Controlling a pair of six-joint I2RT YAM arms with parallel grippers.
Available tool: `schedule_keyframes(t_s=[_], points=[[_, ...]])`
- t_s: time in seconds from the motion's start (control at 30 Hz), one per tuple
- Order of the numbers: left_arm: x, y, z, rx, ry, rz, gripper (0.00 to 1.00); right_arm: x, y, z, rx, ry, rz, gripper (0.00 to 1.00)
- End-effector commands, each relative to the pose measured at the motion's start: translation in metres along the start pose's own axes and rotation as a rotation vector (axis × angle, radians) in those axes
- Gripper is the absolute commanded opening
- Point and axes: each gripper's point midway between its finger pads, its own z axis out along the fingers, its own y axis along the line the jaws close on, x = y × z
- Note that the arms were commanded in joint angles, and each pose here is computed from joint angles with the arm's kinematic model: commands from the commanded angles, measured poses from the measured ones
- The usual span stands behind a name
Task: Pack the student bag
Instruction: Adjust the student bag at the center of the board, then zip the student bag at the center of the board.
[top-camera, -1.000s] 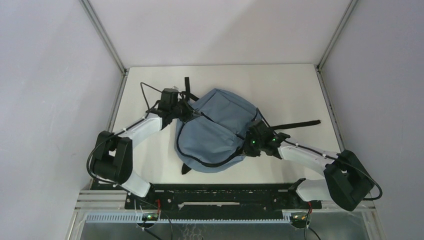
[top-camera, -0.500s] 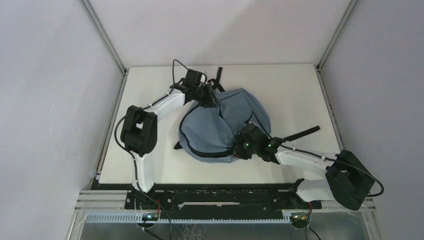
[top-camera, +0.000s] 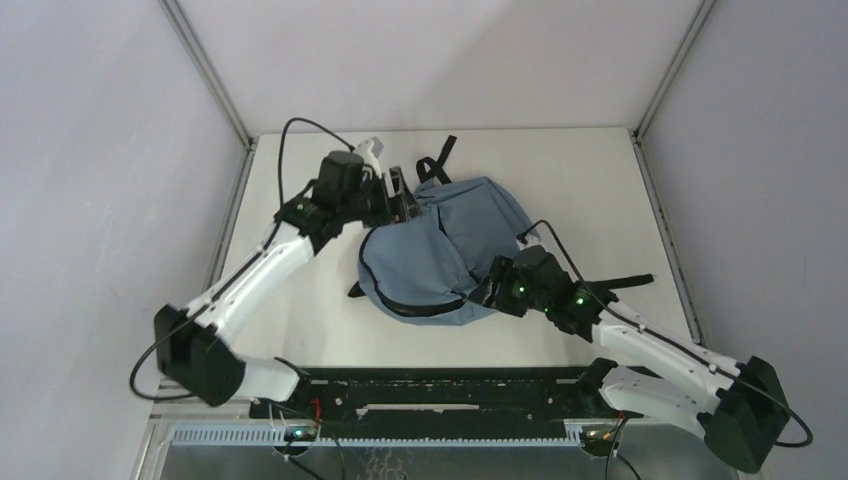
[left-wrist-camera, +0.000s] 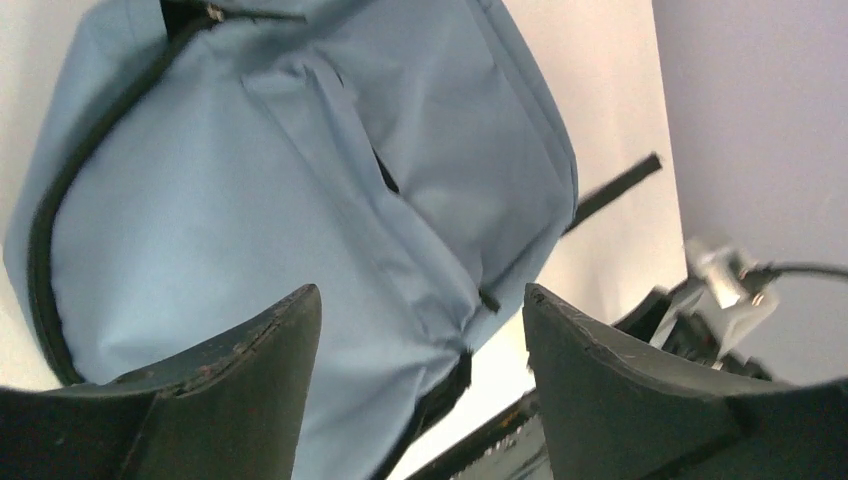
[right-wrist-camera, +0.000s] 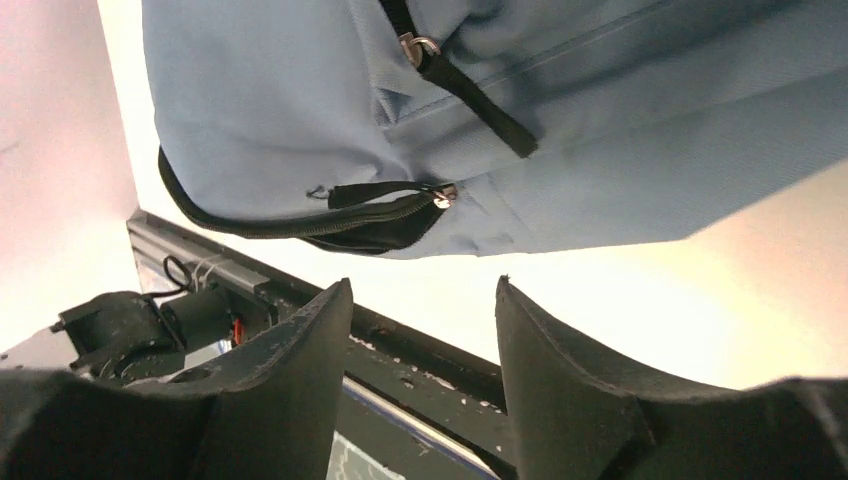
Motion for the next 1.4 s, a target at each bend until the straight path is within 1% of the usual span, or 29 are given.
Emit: schedule_keyframes(t_s=[0.0,0.03,0.07,0.17,0.23,0.3,0.4,0.5,0.53,0.6,0.67,0.77,0.9,0.97,1.1,1.17,1.23,1.27,1.37], points=[[0.044,-0.001,-0.015,-0.028,0.012,0.098,0.78,-0.016,-0.019,-0.021,0.083,-0.092,-0.048,0.64],[0.054,-0.001,-0.019,-0.048,0.01,0.117,0.78,-0.021,-0.026,-0.023,0.105,-0.111,-0.041,0.65],[0.069,-0.005,-0.02,-0.048,0.036,0.14,0.78,-0.024,-0.031,-0.026,0.118,-0.122,-0.031,0.66],[0.115,-0.011,-0.016,-0.035,0.157,0.199,0.78,-0.034,-0.044,-0.033,0.135,-0.155,0.002,0.66],[0.136,-0.018,-0.013,-0.031,0.213,0.241,0.77,-0.042,-0.051,-0.037,0.136,-0.181,0.026,0.67],[0.146,-0.024,-0.007,-0.042,0.235,0.287,0.77,-0.048,-0.055,-0.041,0.13,-0.202,0.042,0.67],[0.158,-0.034,0.006,-0.05,0.273,0.305,0.75,-0.052,-0.056,-0.045,0.11,-0.2,0.048,0.68],[0.165,-0.039,0.019,-0.071,0.311,0.288,0.63,-0.051,-0.06,-0.049,0.12,-0.198,0.052,0.67],[0.166,-0.037,0.023,-0.101,0.314,0.286,0.61,-0.05,-0.062,-0.05,0.124,-0.197,0.054,0.67],[0.17,-0.04,0.027,-0.102,0.329,0.268,0.6,-0.047,-0.064,-0.053,0.132,-0.194,0.052,0.68],[0.176,-0.048,0.032,-0.062,0.344,0.242,0.59,-0.045,-0.068,-0.055,0.147,-0.192,0.05,0.68],[0.177,-0.055,0.038,-0.028,0.338,0.217,0.58,-0.045,-0.069,-0.056,0.148,-0.194,0.045,0.68],[0.174,-0.061,0.045,-0.024,0.326,0.205,0.54,-0.045,-0.068,-0.054,0.145,-0.188,0.046,0.68],[0.175,-0.062,0.049,-0.026,0.331,0.198,0.5,-0.045,-0.067,-0.053,0.142,-0.184,0.046,0.68],[0.181,-0.064,0.056,-0.016,0.359,0.188,0.39,-0.045,-0.067,-0.053,0.139,-0.183,0.047,0.68],[0.181,-0.065,0.057,-0.014,0.357,0.185,0.35,-0.044,-0.067,-0.053,0.139,-0.183,0.047,0.68],[0.18,-0.065,0.057,-0.014,0.352,0.185,0.29,-0.044,-0.067,-0.054,0.138,-0.185,0.048,0.68],[0.18,-0.064,0.058,-0.021,0.352,0.186,0.23,-0.044,-0.067,-0.054,0.141,-0.185,0.049,0.68],[0.179,-0.059,0.057,-0.048,0.348,0.19,0.01,-0.045,-0.066,-0.053,0.133,-0.184,0.049,0.68]])
